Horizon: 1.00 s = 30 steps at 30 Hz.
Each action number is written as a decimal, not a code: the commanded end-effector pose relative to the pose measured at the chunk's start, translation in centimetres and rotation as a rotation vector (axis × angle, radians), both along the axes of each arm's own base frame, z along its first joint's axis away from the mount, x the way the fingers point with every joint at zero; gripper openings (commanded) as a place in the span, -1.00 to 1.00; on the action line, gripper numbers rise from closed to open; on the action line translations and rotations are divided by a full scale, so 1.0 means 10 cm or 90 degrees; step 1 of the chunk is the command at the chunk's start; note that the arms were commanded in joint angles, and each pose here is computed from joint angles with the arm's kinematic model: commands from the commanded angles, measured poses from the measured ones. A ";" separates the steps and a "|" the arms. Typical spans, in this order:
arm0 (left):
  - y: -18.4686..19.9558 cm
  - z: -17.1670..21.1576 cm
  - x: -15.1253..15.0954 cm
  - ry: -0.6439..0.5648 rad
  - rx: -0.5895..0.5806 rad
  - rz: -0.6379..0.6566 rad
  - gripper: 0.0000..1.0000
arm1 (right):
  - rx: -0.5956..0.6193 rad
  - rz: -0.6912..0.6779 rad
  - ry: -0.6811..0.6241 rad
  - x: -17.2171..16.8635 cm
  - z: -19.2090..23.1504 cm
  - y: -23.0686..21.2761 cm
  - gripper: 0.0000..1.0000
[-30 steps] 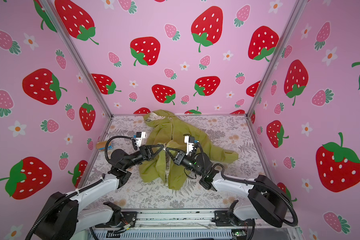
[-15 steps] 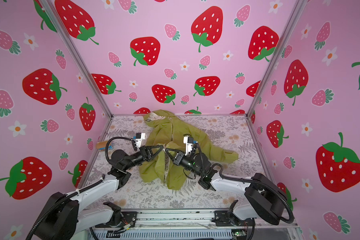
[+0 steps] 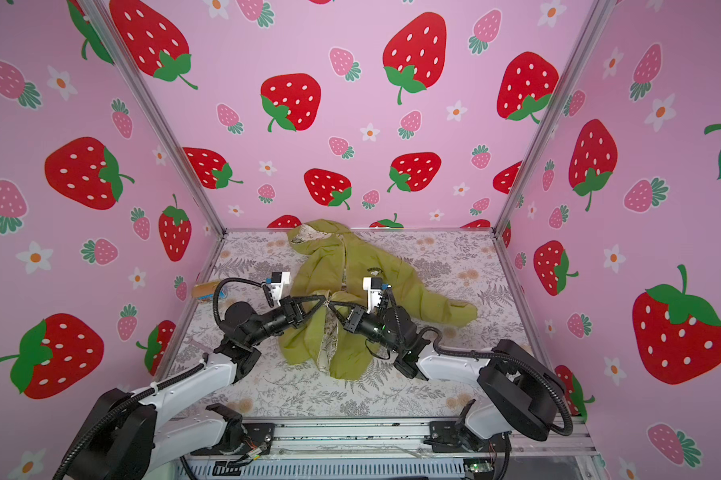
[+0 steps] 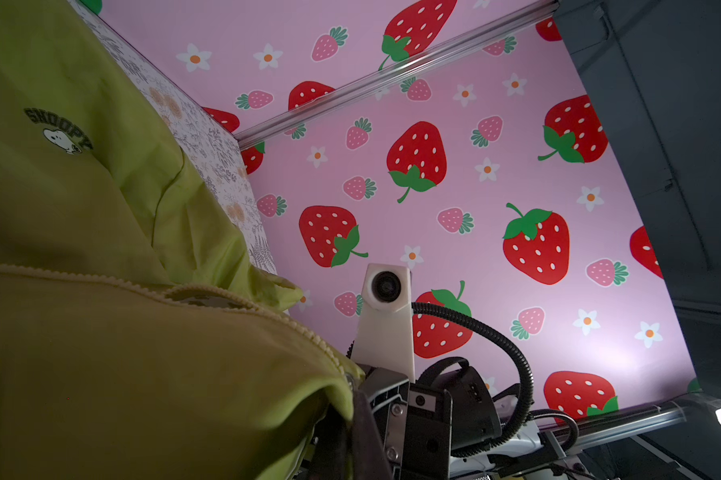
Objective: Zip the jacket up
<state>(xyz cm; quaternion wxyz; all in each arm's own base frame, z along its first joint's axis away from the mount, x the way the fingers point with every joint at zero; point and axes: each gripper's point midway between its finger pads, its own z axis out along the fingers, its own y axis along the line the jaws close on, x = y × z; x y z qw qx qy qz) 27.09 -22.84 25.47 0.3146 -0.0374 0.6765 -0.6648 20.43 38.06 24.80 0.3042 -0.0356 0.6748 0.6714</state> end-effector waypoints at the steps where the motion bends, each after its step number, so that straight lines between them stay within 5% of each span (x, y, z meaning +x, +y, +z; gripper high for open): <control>1: 0.07 0.18 0.08 -0.044 -0.010 0.045 -1.00 | -0.038 0.121 0.017 -0.41 -0.24 0.14 -1.00; 11: 0.09 0.03 0.11 -0.025 0.011 0.058 -1.00 | -0.069 0.141 0.019 -0.48 -0.39 0.13 -1.00; 24: 0.10 -0.09 0.11 -0.015 0.026 0.061 -1.00 | -0.113 0.180 -0.023 -0.67 -0.43 0.01 0.01; 30: 0.11 -0.18 0.09 0.009 0.054 0.050 -1.00 | -0.232 0.190 -0.120 -0.69 -0.23 -0.07 0.19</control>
